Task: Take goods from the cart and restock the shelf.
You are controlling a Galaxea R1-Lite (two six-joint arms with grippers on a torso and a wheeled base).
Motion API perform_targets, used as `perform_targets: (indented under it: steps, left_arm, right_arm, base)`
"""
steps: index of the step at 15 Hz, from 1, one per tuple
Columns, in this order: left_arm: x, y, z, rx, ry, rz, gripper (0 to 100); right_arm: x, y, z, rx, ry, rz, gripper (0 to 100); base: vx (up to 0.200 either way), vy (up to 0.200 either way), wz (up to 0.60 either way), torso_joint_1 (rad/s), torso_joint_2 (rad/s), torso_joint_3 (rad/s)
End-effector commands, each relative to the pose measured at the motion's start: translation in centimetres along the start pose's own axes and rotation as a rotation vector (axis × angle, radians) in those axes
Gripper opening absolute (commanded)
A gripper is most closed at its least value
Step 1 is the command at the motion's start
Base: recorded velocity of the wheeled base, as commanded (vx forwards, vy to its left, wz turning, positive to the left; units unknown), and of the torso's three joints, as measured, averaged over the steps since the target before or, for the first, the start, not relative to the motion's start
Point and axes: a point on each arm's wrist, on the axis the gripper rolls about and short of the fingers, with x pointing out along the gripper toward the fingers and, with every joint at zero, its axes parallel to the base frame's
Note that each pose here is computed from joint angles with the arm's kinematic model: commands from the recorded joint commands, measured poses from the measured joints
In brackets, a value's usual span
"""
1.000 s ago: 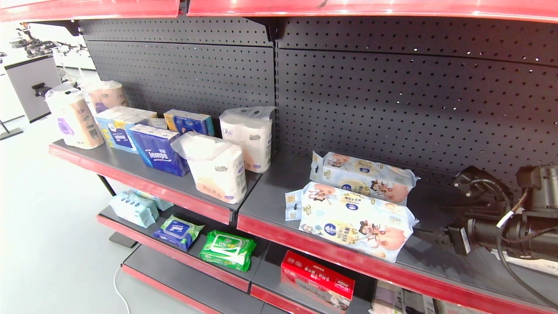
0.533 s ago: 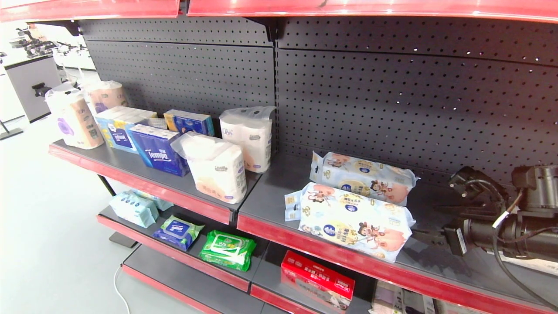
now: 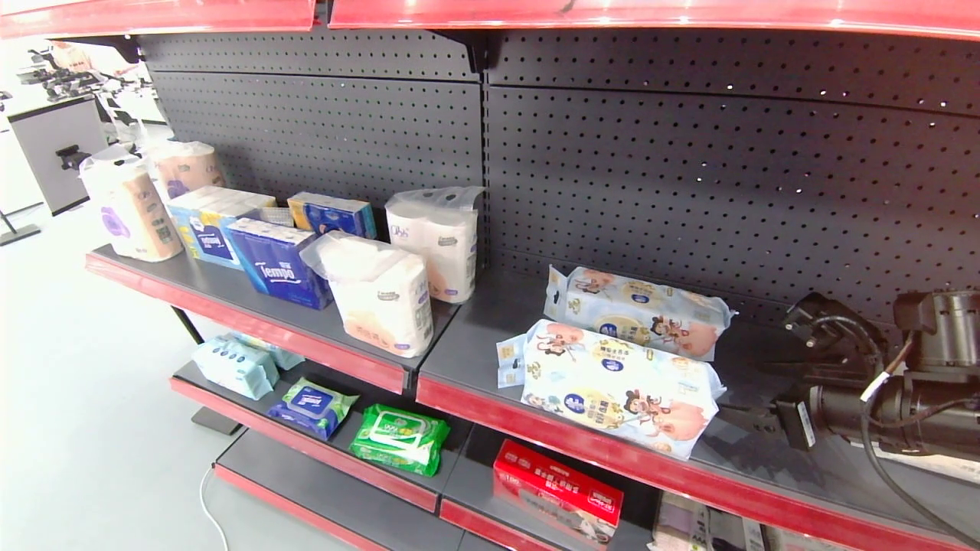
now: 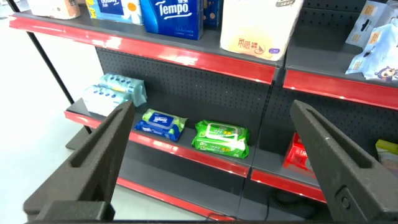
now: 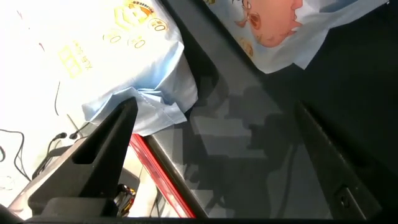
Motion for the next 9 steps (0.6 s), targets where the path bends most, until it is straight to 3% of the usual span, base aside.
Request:
perform_targets:
  steps: [1,5,9]
  left_arm:
    - [0.0,0.0,0.0,-0.001,0.001,0.000,100]
    - [0.0,0.0,0.0,-0.001,0.001,0.000,100]
    - [0.0,0.0,0.0,-0.001,0.001,0.000,100]
  right_arm:
    - [-0.1,-0.2,-0.1,0.003,-0.002,-0.008,100]
    - [-2.9,-0.1,0.8,0.014,-0.087,-0.069,100]
    - [-6.6,-0.3,0.8,0.060,-0.135,-0.260,100]
  base:
    - [0.000,0.000,0.00,0.000,0.00,0.000]
    - [0.000,0.000,0.00,0.000,0.00,0.000]
    - [0.000,0.000,0.00,0.000,0.00,0.000]
